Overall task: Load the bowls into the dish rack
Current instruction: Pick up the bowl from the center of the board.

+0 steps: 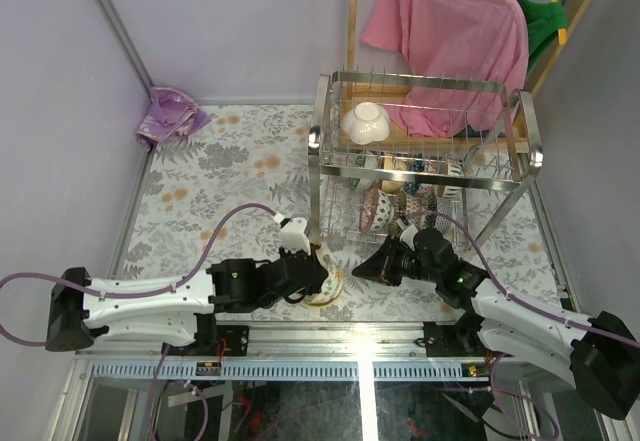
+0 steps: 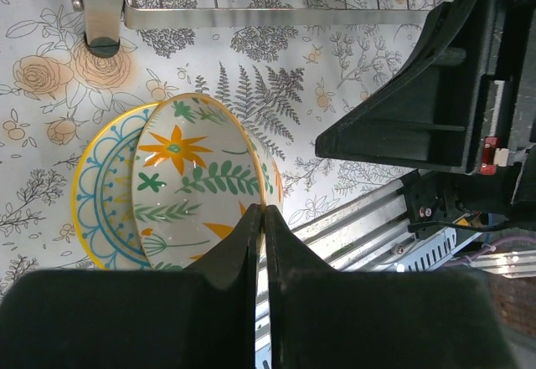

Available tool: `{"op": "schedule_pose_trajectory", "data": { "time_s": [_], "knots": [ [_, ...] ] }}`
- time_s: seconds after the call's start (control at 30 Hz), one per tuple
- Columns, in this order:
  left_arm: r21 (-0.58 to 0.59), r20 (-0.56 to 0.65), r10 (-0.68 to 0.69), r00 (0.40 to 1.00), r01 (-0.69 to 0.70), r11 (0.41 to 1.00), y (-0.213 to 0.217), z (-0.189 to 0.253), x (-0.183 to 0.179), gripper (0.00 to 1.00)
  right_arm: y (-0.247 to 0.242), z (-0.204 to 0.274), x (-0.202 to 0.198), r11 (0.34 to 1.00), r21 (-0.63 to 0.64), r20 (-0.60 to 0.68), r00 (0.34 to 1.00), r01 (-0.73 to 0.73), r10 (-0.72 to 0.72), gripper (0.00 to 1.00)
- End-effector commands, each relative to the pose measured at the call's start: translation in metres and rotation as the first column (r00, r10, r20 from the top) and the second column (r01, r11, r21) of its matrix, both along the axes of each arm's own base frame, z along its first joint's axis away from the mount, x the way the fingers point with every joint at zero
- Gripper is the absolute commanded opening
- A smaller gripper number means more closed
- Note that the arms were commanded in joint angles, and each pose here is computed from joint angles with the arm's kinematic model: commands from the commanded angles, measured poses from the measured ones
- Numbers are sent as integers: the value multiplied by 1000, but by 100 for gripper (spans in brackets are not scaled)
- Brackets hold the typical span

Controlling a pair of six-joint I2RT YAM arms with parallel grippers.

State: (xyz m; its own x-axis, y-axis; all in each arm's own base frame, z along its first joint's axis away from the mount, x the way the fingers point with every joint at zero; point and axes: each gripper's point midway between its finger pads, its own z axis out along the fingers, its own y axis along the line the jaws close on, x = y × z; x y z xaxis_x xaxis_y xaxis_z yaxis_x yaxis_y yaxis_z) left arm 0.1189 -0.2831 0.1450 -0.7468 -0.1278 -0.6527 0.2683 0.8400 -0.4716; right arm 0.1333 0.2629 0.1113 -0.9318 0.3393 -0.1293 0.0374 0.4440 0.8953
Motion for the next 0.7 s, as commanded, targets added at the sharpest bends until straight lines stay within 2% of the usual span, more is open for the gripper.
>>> {"op": "schedule_pose_trajectory", "data": {
  "time_s": [0.0,0.27,0.67],
  "knots": [
    [-110,24,26,999,-23,994,-17,17,6,0,5,-2,-5,999,37,2,1000,-17,17,14],
    [-113,24,23,999,-21,993,-19,17,6,0,8,-16,-15,998,-9,0,998,-58,58,23],
    [-123,30,30,999,-26,992,-17,20,7,0,24,-27,-26,995,-24,-4,995,-95,95,28]
  ]
}}
